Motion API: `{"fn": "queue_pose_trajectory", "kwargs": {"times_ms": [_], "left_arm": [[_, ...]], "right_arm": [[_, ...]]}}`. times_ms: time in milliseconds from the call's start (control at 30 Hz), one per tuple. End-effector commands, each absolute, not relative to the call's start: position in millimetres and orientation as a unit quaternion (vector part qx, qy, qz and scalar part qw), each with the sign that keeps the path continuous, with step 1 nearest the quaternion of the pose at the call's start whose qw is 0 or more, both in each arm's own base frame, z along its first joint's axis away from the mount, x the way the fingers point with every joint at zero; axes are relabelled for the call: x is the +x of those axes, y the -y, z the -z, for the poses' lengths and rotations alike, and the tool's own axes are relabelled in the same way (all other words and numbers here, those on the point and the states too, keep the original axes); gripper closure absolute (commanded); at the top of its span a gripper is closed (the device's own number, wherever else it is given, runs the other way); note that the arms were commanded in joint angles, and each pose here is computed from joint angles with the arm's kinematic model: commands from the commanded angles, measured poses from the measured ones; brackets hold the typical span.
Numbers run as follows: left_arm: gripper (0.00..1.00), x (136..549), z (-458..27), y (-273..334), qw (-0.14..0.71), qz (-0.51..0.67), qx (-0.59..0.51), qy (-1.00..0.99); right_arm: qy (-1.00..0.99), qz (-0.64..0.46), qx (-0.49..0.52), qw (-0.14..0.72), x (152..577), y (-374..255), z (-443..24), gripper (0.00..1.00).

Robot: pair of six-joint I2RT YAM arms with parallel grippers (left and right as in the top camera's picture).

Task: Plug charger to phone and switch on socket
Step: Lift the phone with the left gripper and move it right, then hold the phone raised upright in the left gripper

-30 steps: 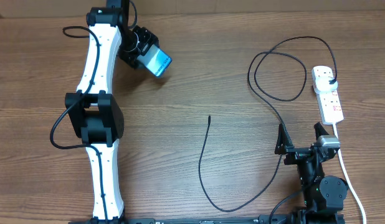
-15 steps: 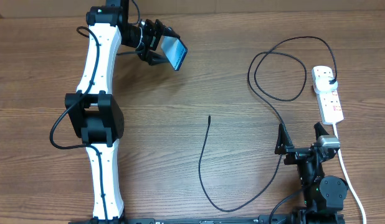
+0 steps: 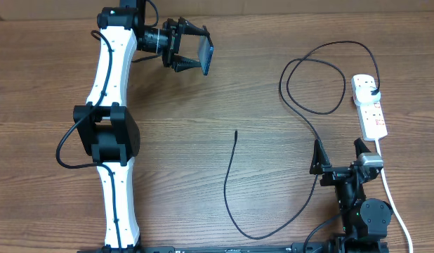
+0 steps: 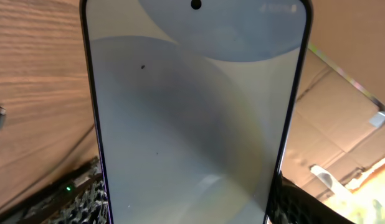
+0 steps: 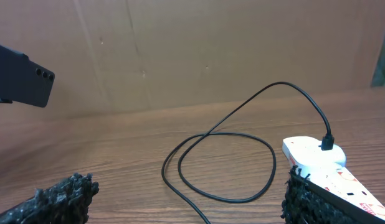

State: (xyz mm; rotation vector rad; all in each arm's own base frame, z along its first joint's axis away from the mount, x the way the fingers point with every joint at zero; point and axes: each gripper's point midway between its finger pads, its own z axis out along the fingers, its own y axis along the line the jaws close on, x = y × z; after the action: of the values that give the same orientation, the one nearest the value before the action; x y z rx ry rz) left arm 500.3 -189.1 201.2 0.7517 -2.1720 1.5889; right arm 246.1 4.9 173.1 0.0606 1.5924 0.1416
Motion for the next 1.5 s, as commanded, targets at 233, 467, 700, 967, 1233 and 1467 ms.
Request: {"fn": "queue_pose_trajectory", "kwargs": {"times_ms": [233,467,700,967,1233,1467], "left_arm": [[0.96,496.7,-225.0,197.1,0.187,-0.592,0.244,0.745],[0.96,496.5,-226.0,197.3,0.188,-0.594,0.242,0.744],[0.96,495.3,-229.7,198.1,0.193,-0.601,0.238,0.738],[0.96,496.4,-225.9,197.5,0.188,-0.594,0.242,0.744],[0.95,496.6,-225.4,197.4,0.187,-0.593,0.242,0.745],[0.96,496.6,-225.4,197.3,0.184,-0.594,0.240,0.746]], "right_arm": [[-0.713,-0.067,0.028,0.698,246.2,-6.1,-171.2,0.00],[-0.713,-0.067,0.028,0.698,246.2,-6.1,-171.2,0.00],[-0.713,-0.067,0.028,0.698,246.2,-6.1,-171.2,0.00],[-0.713,-0.067,0.028,0.698,246.2,-6.1,-171.2,0.00],[-0.713,-0.067,0.028,0.698,246.2,-6.1,-171.2,0.00],[-0.713,-0.067,0.028,0.698,246.2,-6.1,-171.2,0.00]]}}
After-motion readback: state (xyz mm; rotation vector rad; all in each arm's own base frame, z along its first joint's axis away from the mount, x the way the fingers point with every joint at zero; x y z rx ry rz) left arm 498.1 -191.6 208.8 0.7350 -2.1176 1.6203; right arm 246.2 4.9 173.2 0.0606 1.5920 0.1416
